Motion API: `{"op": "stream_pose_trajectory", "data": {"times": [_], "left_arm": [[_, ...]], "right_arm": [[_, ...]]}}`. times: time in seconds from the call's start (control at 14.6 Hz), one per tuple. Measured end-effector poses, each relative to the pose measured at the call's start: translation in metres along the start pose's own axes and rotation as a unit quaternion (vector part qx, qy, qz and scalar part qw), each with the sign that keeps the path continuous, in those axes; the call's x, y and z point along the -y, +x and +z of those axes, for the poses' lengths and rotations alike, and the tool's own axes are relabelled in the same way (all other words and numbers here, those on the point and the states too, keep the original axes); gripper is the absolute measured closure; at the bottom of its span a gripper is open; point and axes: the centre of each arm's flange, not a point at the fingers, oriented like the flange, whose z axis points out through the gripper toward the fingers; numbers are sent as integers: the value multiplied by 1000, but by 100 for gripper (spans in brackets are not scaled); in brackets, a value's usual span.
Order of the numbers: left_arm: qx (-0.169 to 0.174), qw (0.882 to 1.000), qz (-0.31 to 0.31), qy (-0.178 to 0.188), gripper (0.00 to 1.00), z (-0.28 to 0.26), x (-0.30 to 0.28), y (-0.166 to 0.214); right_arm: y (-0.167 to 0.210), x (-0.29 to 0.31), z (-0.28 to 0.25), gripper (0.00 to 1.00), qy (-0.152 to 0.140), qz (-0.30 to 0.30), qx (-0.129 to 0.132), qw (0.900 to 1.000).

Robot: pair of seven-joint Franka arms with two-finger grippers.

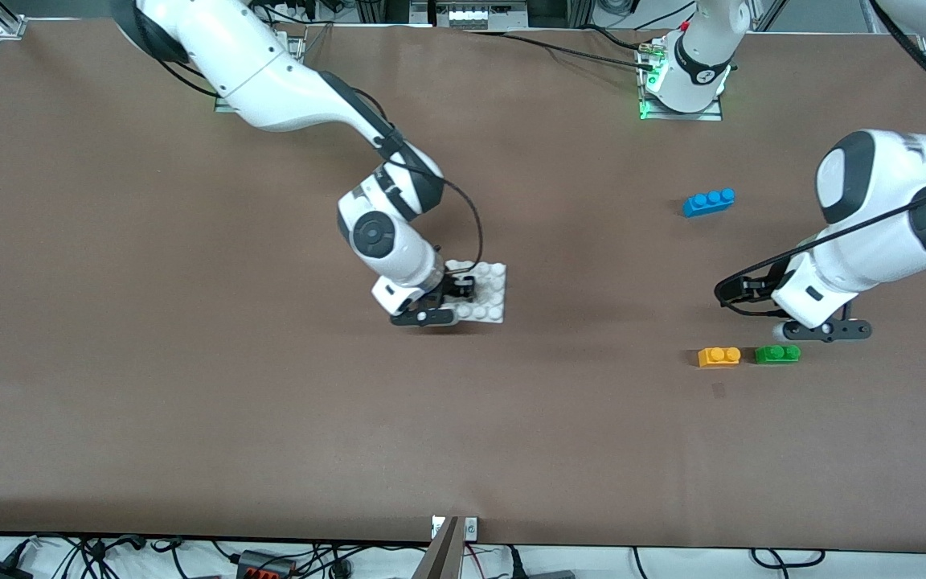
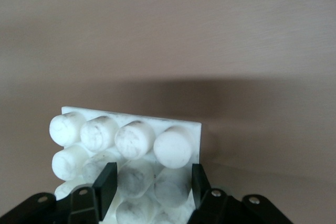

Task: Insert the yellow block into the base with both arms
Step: 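Slide the white base to mid-table while the left gripper lowers to the yellow block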

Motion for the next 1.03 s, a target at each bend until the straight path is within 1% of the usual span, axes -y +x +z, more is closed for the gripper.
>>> {"op": "stream_pose_trajectory", "data": {"times": [0.14,0.27,0.41,0.48,0.55,0.69,0.82,0.89,1.03], "left_arm": [[-22,1000,6,4,0,29,6,1],[-21,1000,13,13,0,63,15,3],[-24,1000,10,11,0,90,24,10],[-25,1000,8,9,0,98,28,13],[-27,1000,9,9,0,102,32,17],[-36,998,40,24,0,102,38,27],[-41,997,62,33,0,105,41,38],[-40,997,64,31,0,110,41,42],[-40,997,64,26,0,122,41,51]], "right_arm": [[-7,16,6,37,5,-11,0,1000],[-11,26,9,38,8,-16,-1,1000],[-13,32,8,49,12,-13,-1,1000],[-13,32,8,49,12,-11,-1,1000],[-13,32,9,45,12,-9,-1,1000],[-9,35,4,26,15,-14,-11,1000],[2,44,-25,8,20,-17,-22,999],[10,46,-49,0,13,-15,-19,1000],[28,38,-111,0,-6,-5,-10,1000]]}}
